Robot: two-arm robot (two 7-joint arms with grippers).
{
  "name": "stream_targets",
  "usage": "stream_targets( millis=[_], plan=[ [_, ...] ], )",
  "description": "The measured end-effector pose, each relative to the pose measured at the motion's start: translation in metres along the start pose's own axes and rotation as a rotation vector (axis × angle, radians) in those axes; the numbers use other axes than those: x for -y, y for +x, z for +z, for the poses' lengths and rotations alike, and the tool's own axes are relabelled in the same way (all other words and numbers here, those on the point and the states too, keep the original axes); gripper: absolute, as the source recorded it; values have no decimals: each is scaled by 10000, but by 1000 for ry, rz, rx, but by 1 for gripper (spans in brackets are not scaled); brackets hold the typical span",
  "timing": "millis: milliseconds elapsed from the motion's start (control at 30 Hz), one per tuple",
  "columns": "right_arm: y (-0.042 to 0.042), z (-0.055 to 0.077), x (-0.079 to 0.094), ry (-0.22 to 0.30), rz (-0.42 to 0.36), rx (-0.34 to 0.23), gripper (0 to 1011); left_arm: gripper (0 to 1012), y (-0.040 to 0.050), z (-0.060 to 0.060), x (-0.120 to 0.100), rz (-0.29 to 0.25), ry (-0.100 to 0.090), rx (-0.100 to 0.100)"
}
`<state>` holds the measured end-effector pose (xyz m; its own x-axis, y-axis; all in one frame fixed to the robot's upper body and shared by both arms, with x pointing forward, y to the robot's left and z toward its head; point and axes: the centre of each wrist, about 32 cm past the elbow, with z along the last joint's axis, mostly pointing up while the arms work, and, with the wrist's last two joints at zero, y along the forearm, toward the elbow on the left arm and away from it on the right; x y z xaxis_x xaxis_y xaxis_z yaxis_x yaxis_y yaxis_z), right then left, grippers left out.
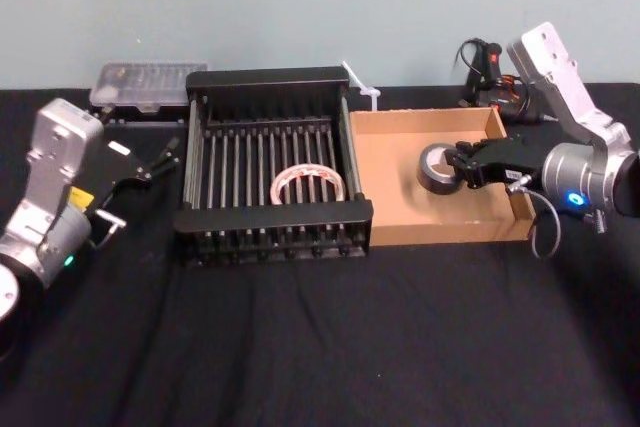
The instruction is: Pick up the white tape and place it into the black box , Pick up the silver tape and place it into the brown box.
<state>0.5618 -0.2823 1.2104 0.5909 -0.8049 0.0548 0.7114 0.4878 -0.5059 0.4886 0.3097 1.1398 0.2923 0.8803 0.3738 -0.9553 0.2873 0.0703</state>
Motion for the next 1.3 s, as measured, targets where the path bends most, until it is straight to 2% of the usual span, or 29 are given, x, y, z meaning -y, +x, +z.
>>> stream_targets(
  millis=[733,1000,1200,1233,1267,1300],
  plan=[
    [7,4,-19,2,-7,-5,169,1002,0,0,0,0,0,0],
    [6,4,-18,2,-6,-4,383,1001,0,0,0,0,0,0],
    [5,4,-17,2,-5,-4,583,1001,0,0,0,0,0,0],
    [5,4,-18,2,-5,-4,583,1001,0,0,0,0,0,0],
    [5,4,-17,2,-5,-4,645,1001,0,0,0,0,0,0],
    [4,4,-18,2,-5,-4,645,1001,0,0,0,0,0,0]
  ],
)
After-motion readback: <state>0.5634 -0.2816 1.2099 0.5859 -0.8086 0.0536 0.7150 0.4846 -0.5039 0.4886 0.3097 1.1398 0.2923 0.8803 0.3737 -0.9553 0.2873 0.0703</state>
